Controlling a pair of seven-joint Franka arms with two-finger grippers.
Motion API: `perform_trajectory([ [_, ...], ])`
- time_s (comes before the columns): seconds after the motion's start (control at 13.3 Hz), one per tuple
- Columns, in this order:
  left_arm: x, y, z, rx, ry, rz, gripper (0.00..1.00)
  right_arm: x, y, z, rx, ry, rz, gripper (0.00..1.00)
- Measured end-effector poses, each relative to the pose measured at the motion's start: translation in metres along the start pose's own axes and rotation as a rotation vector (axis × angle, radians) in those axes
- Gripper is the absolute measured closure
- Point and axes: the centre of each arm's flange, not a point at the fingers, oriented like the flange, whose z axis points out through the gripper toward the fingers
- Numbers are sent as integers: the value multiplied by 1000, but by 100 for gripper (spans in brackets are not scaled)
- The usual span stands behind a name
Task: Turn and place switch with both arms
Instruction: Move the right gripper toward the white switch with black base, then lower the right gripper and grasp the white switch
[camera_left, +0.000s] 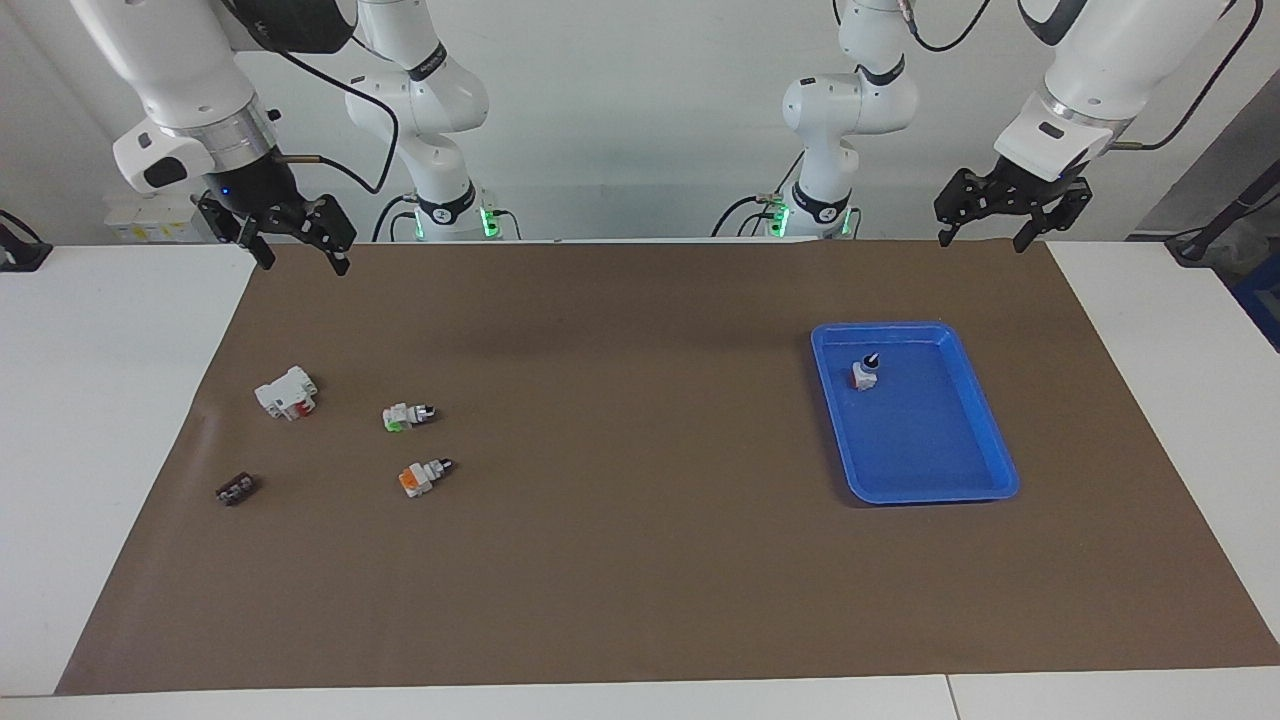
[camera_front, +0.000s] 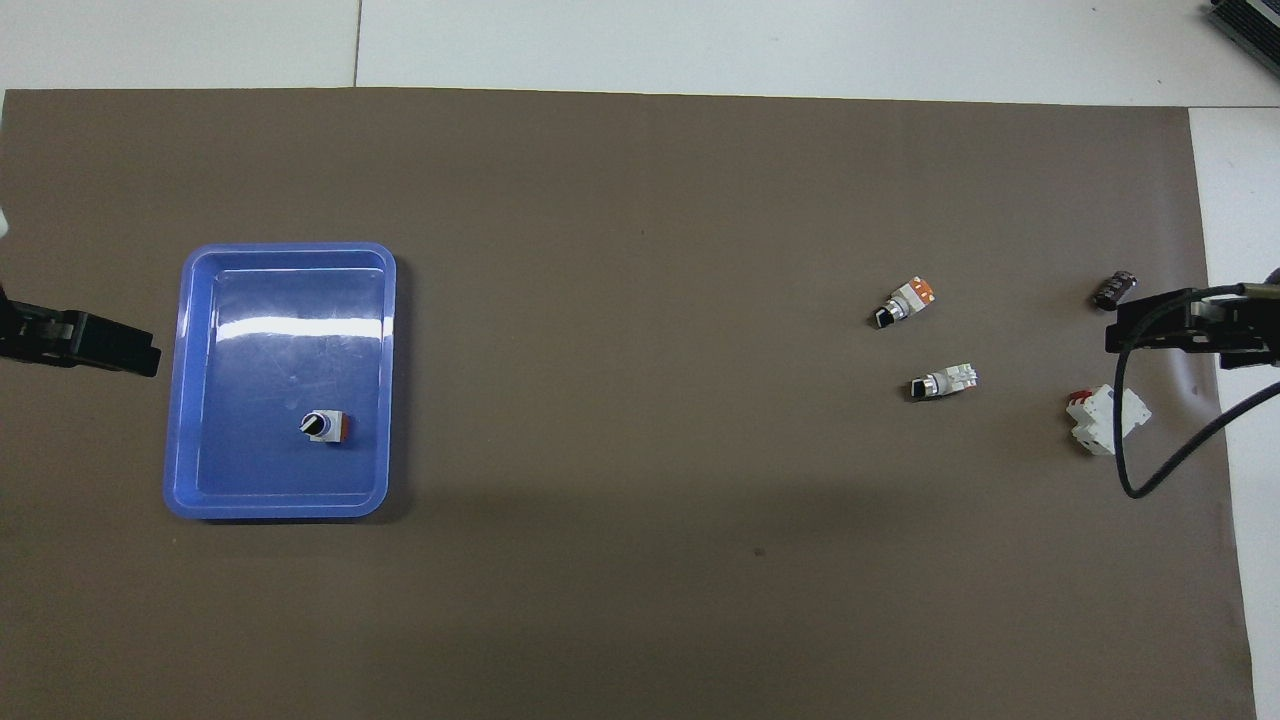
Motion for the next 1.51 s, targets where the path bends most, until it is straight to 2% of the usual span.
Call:
perform_trajectory([
  [0.45, 3, 4, -2, 3, 26, 8, 0, -5, 6, 9, -3, -32, 10, 0],
  [0.68, 9, 3, 3, 3, 33, 8, 0, -9, 13, 31, 6, 17, 81, 0],
  [0.98, 14, 4, 9, 2, 25, 15, 0, -9, 12, 66, 11, 27, 320, 0],
  [1.21, 13, 0, 10, 1, 20, 7, 0, 0, 4, 133, 13, 32, 581, 0],
  [1.51, 11, -16, 10, 0, 19, -23, 0, 14, -11, 204, -2, 13, 848, 0],
])
